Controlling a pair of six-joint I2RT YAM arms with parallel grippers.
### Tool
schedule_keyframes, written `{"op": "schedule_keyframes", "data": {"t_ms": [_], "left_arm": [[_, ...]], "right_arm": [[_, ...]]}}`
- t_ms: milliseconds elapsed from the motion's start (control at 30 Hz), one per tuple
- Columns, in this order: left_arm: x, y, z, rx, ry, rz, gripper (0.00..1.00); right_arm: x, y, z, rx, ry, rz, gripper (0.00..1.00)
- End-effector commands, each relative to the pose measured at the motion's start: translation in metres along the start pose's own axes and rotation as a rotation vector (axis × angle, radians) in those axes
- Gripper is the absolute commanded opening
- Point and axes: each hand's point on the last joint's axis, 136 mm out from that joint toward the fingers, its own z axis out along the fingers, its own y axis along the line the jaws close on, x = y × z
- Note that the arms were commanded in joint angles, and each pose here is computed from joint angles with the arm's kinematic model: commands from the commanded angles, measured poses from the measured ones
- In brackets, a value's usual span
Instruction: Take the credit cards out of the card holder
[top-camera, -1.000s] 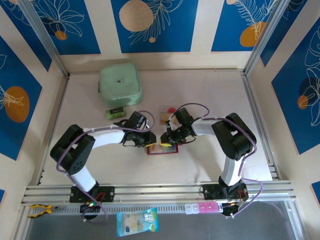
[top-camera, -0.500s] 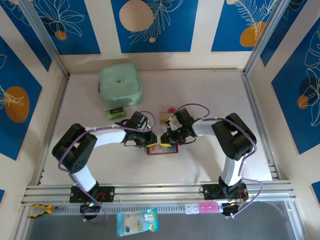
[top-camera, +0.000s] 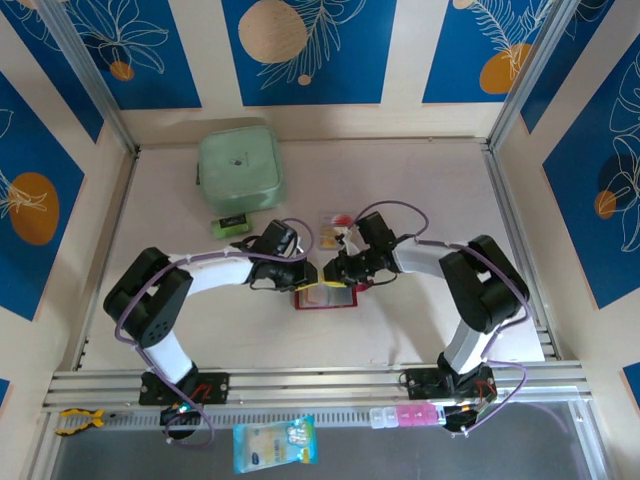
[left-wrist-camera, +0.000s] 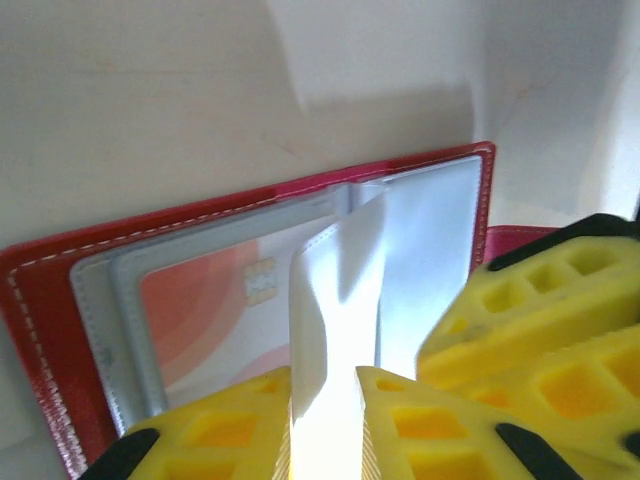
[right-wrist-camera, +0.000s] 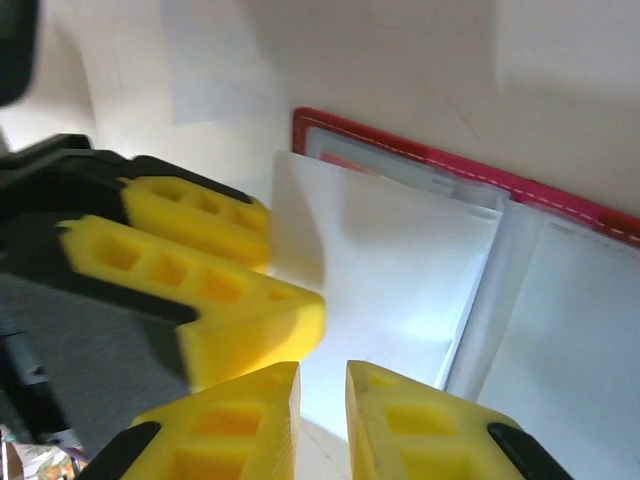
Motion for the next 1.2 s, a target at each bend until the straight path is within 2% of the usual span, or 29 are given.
{"op": "schedule_keyframes", "data": {"t_ms": [0, 333, 700, 867, 1167], "left_arm": [[0.0, -0.022, -0.008, 0.043, 0.006, 0.018, 0.22], [0.002, -0.044, 0.0, 0.063, 0.025, 0.047, 0.27], [0.006, -0.068, 0.028, 0.077, 0.071, 0.086, 0.41], [0.007, -0.069, 0.034, 0.078, 0.078, 0.086, 0.44], [0.007, -0.06, 0.022, 0.034, 0.051, 0.111, 0.45]], "right_arm": [[0.003, -0.002, -0.016, 0.022, -0.02, 0.026, 0.2], [-0.003, -0.009, -0.053, 0.054, -0.112, 0.047, 0.2], [-0.003, -0.018, -0.083, 0.081, -0.183, 0.078, 0.23], [-0.001, -0.017, -0.087, 0.081, -0.187, 0.075, 0.23], [-0.001, -0.014, -0.078, 0.063, -0.16, 0.078, 0.23]]}}
